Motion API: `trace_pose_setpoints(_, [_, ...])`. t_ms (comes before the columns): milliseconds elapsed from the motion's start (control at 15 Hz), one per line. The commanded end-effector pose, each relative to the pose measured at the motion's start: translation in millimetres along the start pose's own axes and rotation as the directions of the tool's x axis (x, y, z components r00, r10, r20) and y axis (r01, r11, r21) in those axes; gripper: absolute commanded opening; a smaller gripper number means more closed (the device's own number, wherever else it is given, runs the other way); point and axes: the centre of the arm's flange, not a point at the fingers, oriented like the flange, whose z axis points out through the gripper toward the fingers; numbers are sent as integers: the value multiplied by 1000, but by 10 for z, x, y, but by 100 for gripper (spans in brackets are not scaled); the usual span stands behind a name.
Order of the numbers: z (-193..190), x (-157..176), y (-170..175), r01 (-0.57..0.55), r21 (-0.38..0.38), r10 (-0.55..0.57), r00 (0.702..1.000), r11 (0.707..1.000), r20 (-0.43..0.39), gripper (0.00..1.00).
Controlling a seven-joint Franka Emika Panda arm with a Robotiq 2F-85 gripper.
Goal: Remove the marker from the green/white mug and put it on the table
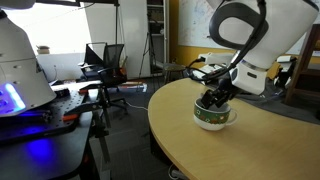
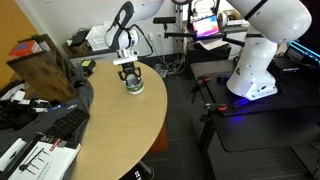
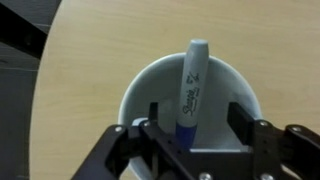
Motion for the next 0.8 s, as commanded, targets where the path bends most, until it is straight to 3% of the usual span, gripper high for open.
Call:
trace_pose_setpoints(0, [54, 33, -65, 9, 4, -9, 1000, 1000, 25, 69])
trace_pose_setpoints(67, [73, 33, -64, 10, 8, -10, 1000, 1000, 28, 56])
trace_pose_setpoints(200, [90, 35, -45, 9, 6, -9, 999, 1000, 38, 48])
trace_pose_setpoints(600, [-143, -18, 96, 13, 25, -14, 999, 1000, 35, 1])
trace_pose_setpoints(733, [-278, -151, 203, 41, 28, -42, 999, 999, 15, 6])
